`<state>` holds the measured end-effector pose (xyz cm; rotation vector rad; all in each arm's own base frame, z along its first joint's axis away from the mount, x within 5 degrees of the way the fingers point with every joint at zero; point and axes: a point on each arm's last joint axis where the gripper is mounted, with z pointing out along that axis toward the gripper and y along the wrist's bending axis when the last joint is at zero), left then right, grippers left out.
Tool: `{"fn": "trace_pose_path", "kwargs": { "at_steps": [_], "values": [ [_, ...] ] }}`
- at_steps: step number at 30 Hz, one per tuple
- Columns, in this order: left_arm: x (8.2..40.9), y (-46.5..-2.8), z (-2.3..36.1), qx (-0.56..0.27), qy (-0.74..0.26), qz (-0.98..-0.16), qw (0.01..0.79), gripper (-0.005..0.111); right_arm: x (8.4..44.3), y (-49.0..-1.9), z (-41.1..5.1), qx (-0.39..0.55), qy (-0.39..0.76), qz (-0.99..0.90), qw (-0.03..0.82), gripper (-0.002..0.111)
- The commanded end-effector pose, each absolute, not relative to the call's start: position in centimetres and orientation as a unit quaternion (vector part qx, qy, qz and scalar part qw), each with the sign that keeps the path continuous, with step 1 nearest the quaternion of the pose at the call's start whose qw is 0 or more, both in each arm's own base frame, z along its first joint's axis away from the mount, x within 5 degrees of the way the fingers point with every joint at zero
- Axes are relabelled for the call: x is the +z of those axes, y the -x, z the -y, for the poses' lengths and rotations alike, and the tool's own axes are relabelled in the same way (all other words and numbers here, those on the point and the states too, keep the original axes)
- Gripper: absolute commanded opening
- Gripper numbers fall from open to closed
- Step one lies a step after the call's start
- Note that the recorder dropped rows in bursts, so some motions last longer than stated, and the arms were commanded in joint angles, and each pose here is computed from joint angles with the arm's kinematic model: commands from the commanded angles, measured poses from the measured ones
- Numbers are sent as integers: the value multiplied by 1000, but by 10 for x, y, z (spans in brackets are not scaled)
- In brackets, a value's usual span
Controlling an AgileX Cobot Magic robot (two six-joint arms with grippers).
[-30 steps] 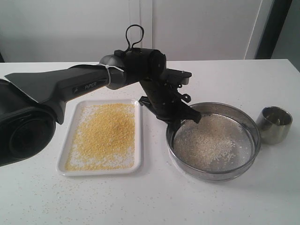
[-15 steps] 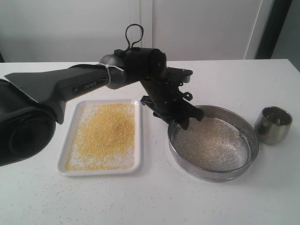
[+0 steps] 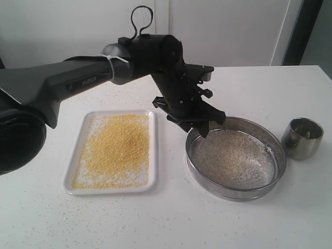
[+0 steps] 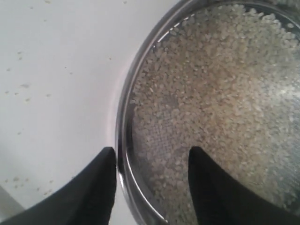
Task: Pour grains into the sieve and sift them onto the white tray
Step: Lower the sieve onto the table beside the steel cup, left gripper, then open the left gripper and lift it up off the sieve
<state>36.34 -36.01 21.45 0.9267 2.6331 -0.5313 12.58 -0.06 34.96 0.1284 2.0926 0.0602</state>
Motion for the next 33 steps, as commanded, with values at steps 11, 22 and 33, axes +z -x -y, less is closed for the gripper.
{"fn": "trace_pose_path", "kwargs": {
  "at_steps": [11, 22, 33],
  "values": [
    [274, -339, 338, -168, -313, -927, 121, 6, 352, -125, 1, 24, -57, -859, 509, 0],
    [274, -346, 321, -151, -299, -938, 90, 0, 352, -125, 1, 24, -57, -859, 509, 0],
    [295, -362, 287, -149, -271, -945, 107, 0, 352, -125, 1, 24, -57, -859, 509, 0]
  ]
}}
